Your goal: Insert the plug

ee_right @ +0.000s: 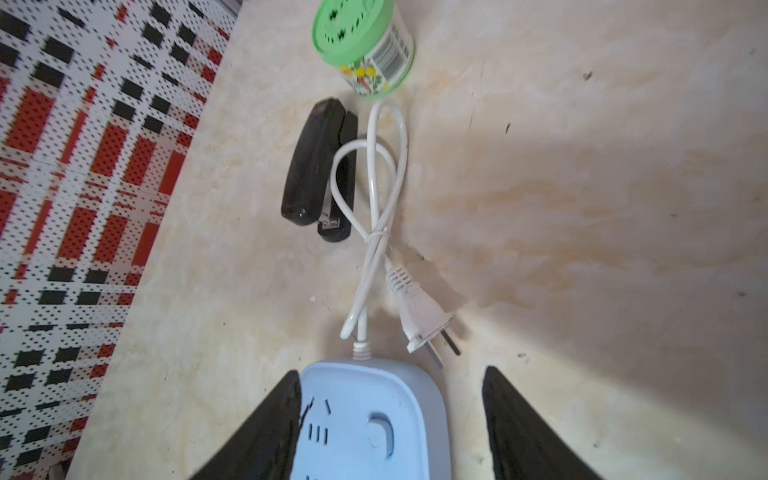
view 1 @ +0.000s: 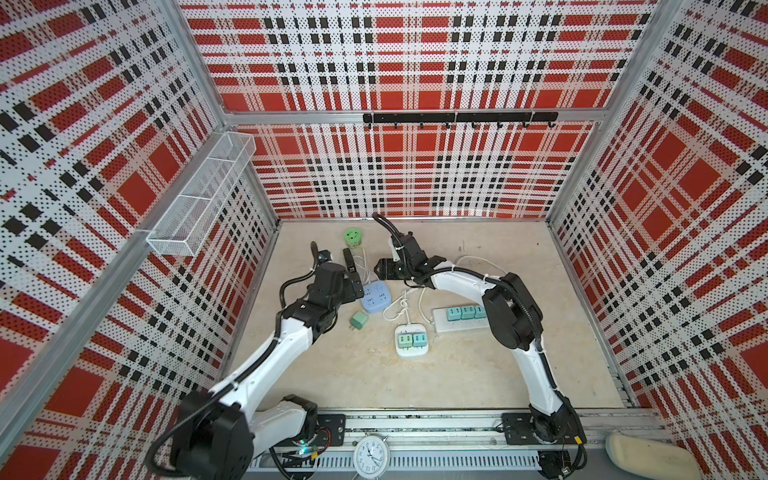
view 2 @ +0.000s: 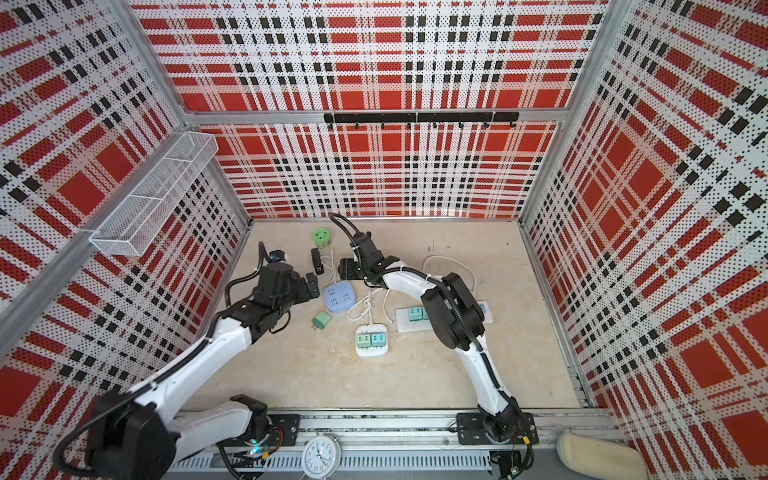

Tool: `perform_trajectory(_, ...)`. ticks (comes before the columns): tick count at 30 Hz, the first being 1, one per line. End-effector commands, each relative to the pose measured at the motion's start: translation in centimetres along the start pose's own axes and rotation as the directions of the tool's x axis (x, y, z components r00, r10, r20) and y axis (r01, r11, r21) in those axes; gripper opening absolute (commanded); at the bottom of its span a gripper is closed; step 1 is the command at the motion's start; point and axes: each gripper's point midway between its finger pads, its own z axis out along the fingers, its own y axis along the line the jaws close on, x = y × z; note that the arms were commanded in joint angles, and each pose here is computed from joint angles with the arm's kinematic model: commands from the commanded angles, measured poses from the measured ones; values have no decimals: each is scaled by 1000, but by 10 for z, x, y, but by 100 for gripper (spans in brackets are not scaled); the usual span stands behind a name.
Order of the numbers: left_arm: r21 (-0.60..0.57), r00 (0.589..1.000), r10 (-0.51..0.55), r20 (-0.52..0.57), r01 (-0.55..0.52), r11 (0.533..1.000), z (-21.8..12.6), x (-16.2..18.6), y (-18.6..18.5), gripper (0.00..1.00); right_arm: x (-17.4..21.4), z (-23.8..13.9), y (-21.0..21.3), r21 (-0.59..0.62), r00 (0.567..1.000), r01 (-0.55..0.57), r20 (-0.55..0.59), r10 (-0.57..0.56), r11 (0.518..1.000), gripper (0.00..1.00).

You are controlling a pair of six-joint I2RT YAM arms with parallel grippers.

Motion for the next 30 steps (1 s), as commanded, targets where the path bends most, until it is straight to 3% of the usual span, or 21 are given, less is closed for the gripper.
perform_trajectory(1,-67,996,-91,-17,90,994,-6,22,36,99,16,15,4,24,999,21,-30,-21,999,70)
perform_trajectory(6,-70,992,-125,6,126,990,-17,31,55,99,39,18,20,32,999,31,-37,-29,999,70)
perform_trajectory(11,-82,991,-127,-32,124,989,-17,40,63,99,54,8,26,7,999,-43,13,43,999,64)
perform_trajectory(14,-83,992,-125,-35,121,989,-17,42,64,99,59,-2,31,6,997,-62,48,61,998,65)
perform_trajectory(18,-73,991,-122,-48,119,990,-15,46,63,99,40,-25,32,79,993,-12,118,3,997,67)
perform_trajectory(23,-153,989,-145,-36,138,979,-20,45,81,99,20,-64,51,143,981,63,174,-87,988,68)
perform_trajectory(30,-223,978,-203,40,207,953,-35,52,115,99,49,-86,90,205,969,118,190,-157,972,70)
